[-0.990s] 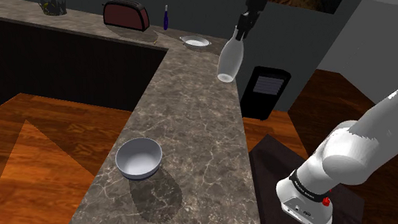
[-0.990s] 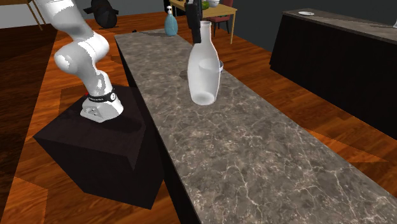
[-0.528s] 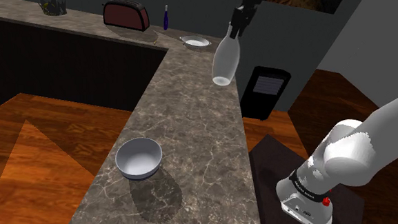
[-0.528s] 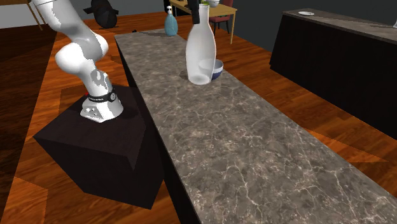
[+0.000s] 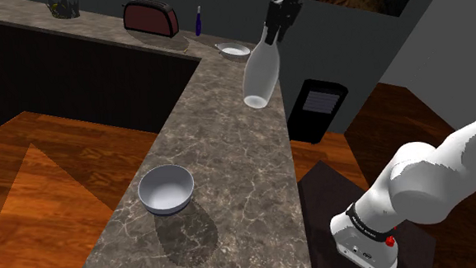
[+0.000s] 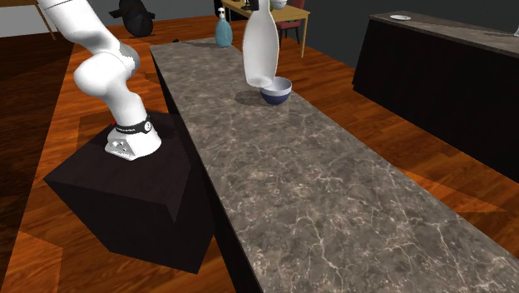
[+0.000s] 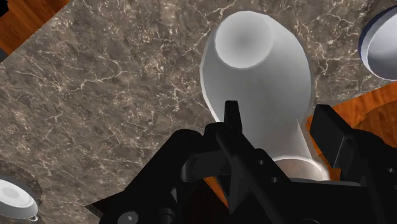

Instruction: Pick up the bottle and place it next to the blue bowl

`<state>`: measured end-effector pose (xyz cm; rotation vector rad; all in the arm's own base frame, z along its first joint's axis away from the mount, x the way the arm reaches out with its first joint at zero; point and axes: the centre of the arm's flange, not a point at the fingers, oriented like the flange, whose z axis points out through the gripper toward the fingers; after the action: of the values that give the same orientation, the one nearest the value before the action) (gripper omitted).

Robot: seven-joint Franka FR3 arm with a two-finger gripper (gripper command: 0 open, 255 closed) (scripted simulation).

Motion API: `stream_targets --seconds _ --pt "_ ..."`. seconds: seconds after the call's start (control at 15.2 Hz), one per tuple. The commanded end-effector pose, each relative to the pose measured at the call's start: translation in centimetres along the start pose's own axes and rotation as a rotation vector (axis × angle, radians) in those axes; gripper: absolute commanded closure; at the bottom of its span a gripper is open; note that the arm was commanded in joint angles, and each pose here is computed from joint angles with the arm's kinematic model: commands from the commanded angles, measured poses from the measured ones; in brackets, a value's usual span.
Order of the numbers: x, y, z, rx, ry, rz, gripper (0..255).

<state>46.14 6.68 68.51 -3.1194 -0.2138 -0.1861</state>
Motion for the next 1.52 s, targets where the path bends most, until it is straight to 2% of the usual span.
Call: stream_targets --seconds 0.0,1.06,1.45 --pt "-0.2 -3.0 -0.8 0.000 0.000 0.001 255" --pt "-2.3 -23.7 -6.5 0.000 0.000 0.001 255" --pt "-2.6 -23.7 -3.3 0.000 0.000 0.001 255"
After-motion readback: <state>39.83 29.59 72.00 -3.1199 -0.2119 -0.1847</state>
